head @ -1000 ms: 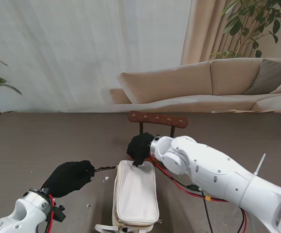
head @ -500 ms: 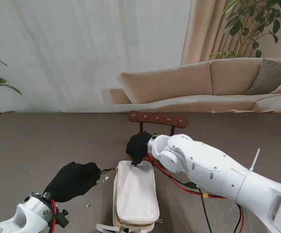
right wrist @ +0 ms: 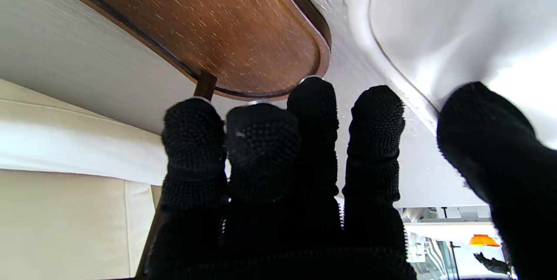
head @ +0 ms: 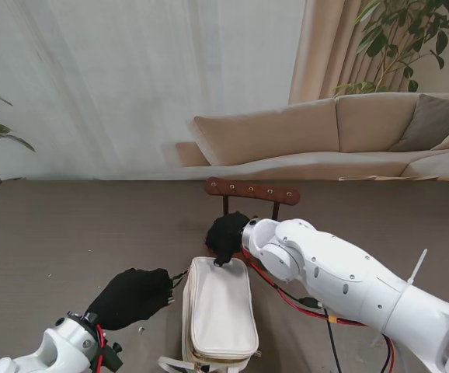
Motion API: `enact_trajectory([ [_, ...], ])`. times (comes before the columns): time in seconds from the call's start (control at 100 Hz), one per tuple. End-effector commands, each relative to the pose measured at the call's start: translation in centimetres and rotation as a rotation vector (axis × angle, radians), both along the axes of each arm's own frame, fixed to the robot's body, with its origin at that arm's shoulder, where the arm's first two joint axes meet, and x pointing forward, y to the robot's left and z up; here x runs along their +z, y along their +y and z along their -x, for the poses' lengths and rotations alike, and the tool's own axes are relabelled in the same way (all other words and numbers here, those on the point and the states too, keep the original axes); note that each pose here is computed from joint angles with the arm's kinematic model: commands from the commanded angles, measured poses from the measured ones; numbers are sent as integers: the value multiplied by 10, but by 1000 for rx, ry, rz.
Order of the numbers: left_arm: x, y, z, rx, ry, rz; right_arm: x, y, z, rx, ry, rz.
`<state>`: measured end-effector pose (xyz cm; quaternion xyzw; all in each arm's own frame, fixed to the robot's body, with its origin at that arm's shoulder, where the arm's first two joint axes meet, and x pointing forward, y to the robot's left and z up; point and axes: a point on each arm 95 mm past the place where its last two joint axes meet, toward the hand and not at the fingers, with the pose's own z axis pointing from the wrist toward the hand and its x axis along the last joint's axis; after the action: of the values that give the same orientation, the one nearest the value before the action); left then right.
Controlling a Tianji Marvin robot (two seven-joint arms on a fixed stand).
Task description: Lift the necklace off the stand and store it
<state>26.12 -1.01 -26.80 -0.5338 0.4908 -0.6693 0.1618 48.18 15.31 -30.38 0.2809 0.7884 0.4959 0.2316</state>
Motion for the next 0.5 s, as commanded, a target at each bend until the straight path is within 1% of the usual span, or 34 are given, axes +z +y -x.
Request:
enact_trajectory([
  [0.0,-12,-2,3,-4,52,-6,-13,-15,0,-33,25,49],
  [0.11,-24,-4,1,1,84,-12,-9,-19,1,-51,19,44],
  [0.23,-31,-4,-4,8,103,-19,-2,-22,3,-61,4,46],
  [0.33,-33,-2,-9,17,105,-33,3,-25,6,-64,-8,52],
  [0.49,-33,4,-18,30,106,-50,7,-29,10,-73,-18,53],
])
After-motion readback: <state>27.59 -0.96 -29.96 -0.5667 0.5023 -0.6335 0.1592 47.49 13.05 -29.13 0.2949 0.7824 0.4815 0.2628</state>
